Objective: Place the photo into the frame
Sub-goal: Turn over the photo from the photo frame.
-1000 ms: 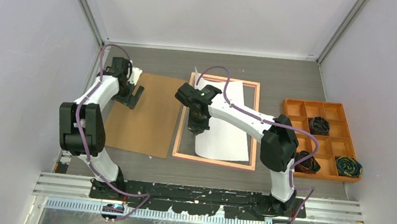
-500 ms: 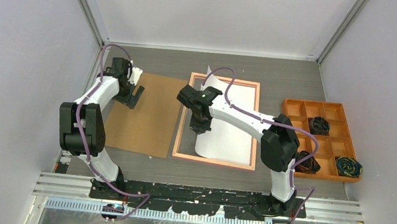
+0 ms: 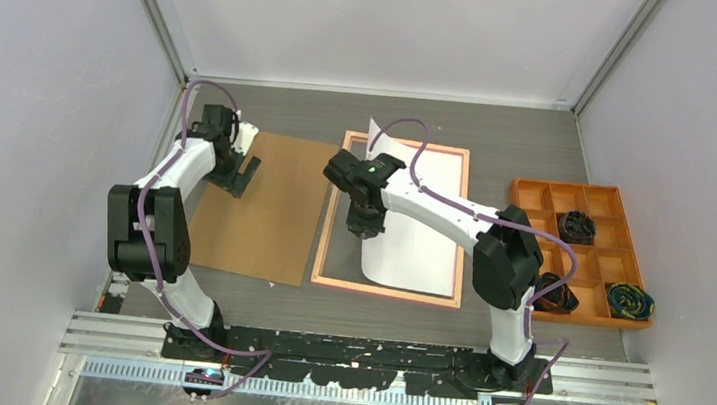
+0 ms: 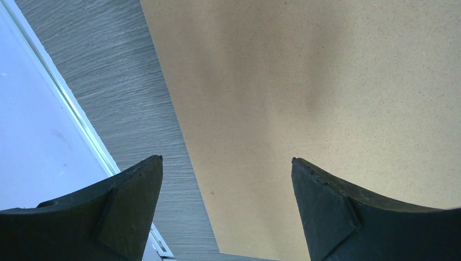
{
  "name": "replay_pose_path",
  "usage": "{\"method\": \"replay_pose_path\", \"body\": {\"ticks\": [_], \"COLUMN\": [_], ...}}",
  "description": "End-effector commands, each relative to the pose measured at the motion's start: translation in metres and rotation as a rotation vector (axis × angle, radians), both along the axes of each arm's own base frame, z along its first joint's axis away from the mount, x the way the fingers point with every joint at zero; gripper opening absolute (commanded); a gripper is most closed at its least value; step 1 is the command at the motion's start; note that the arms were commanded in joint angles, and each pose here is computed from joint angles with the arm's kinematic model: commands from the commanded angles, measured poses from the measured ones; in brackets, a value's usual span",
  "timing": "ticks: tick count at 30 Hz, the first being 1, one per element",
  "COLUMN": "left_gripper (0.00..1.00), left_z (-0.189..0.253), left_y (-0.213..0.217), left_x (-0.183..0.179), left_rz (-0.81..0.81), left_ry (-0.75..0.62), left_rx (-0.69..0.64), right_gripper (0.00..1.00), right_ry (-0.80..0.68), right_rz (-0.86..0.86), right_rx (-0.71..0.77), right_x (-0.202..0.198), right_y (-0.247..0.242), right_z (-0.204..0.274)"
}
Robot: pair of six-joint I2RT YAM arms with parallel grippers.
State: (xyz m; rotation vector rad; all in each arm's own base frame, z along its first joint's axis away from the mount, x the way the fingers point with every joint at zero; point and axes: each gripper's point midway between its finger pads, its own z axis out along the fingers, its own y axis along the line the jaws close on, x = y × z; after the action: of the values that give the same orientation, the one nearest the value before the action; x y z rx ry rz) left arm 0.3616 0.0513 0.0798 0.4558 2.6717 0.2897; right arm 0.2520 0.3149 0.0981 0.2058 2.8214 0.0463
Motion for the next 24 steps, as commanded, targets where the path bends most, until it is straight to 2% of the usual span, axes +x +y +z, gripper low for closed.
{"method": "replay_pose_path", "body": {"ticks": [1,3,6,9,11,13,21,24], "left_gripper": [0.89,0.90,0.90,0.90,0.90,0.90,0.90,0.90], "left_z": [0.018,0.017,0.017,0.016,0.016,0.016,0.019,0.016], "left_y": [0.005,0.006,0.006,0.005,0.006,0.007,0.011,0.022], "left_x": [0.006,0.006,0.007,0.007,0.006,0.007,0.007,0.008], "left_rz": [-0.007,-0.008,-0.011,-0.018,-0.017,-0.012,0.005,0.048], "left_ry": [-0.057,-0.055,-0.054,-0.048,-0.045,-0.045,-0.042,-0.017], "left_rx": [0.027,0.028,0.032,0.029,0.032,0.039,0.052,0.065], "right_gripper": [0.29,0.44,0.56,0.75,0.97,1.00,1.00,1.00], "right_ry": [-0.057,-0.066,-0.070,-0.065,-0.067,-0.086,-0.156,-0.180], "right_rz": [-0.003,-0.001,0.012,0.028,0.036,0.045,0.076,0.079], "right_rx": [0.053,0.063,0.080,0.094,0.115,0.151,0.241,0.319], "right_x": [0.012,0.014,0.015,0.014,0.013,0.014,0.023,0.028], "right_y": [0.006,0.007,0.009,0.012,0.014,0.018,0.032,0.048], "right_z": [0.017,0.019,0.021,0.021,0.021,0.025,0.049,0.057]}}
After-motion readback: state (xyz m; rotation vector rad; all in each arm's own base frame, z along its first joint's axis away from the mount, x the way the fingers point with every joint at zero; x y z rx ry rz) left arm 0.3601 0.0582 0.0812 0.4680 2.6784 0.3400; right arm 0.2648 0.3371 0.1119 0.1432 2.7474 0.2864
